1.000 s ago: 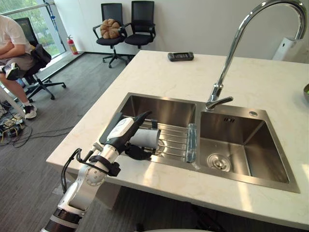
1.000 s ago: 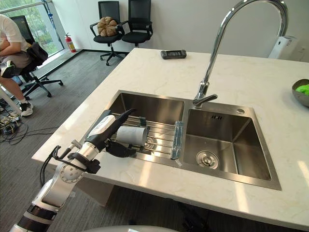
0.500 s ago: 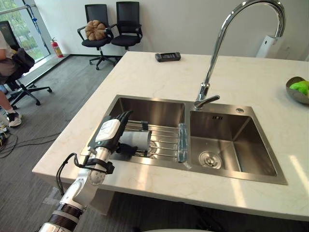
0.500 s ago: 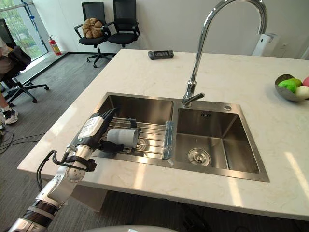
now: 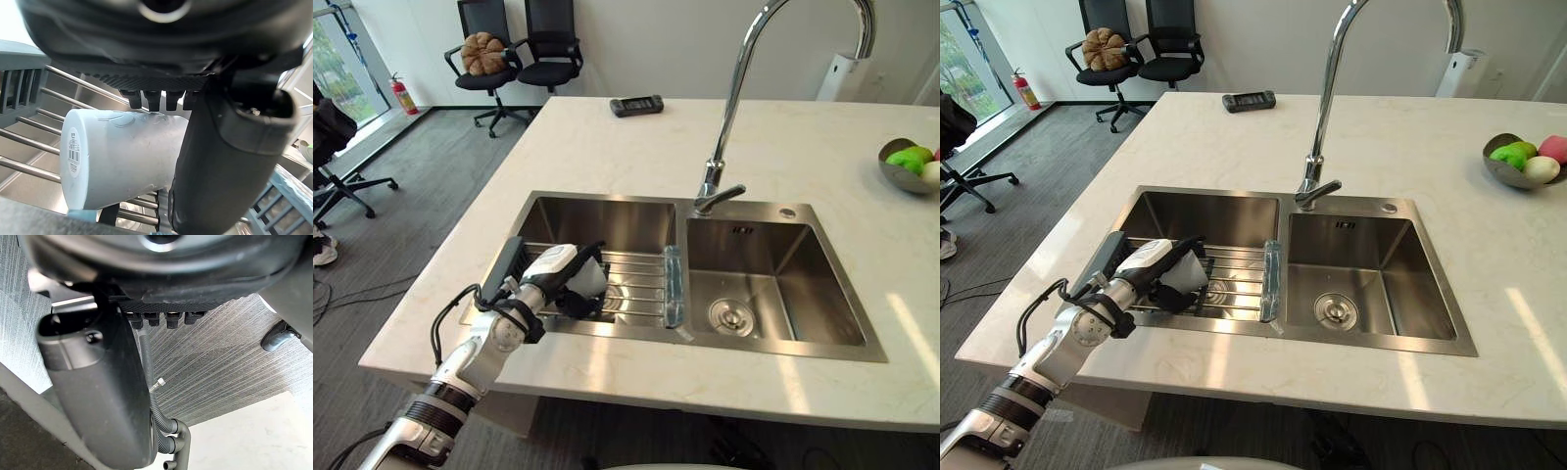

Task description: Walk over to the sink, pick up the cup, carry it to the dishwasher, place the cup inside the dishwasher, then close the dishwasher door

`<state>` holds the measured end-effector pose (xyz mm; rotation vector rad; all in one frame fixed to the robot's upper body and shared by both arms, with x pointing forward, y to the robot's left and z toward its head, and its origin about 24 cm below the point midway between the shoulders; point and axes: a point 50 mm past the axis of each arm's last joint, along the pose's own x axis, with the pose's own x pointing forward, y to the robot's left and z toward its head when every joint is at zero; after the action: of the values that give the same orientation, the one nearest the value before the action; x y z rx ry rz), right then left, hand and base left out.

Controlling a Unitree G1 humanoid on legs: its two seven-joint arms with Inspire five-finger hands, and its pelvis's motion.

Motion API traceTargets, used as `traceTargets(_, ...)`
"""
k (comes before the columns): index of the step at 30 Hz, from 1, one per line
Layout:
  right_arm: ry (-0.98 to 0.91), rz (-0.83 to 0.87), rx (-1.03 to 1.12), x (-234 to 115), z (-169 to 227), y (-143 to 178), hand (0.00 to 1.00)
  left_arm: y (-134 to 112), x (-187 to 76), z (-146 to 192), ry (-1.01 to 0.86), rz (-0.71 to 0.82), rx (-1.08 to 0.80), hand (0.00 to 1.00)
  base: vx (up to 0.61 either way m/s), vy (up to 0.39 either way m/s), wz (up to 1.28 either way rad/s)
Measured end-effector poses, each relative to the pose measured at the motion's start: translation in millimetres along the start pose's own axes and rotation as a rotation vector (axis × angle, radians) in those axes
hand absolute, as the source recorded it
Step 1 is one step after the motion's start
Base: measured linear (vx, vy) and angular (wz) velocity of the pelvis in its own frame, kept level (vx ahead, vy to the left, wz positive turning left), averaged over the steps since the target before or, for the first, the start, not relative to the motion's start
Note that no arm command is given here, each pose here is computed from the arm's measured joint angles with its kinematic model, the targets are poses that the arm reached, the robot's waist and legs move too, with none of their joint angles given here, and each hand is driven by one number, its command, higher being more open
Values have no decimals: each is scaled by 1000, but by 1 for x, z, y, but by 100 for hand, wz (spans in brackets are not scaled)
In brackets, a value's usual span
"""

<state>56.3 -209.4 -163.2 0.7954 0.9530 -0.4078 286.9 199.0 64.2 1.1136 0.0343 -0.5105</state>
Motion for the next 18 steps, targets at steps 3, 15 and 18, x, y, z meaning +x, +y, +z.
traceTargets(3, -4, 5, -5, 0, 2, -1, 100, 12, -1, -2, 2, -81, -6, 100, 0, 0, 0)
traceTargets(15, -30, -8, 24, -2, 6, -5, 100, 28, -6, -16, 71, -179, -34, 100, 0, 0, 0)
traceTargets(18, -36, -12, 32, -3, 7, -6, 100, 32, -8, -25, 113, -159, -55, 100, 0, 0, 0)
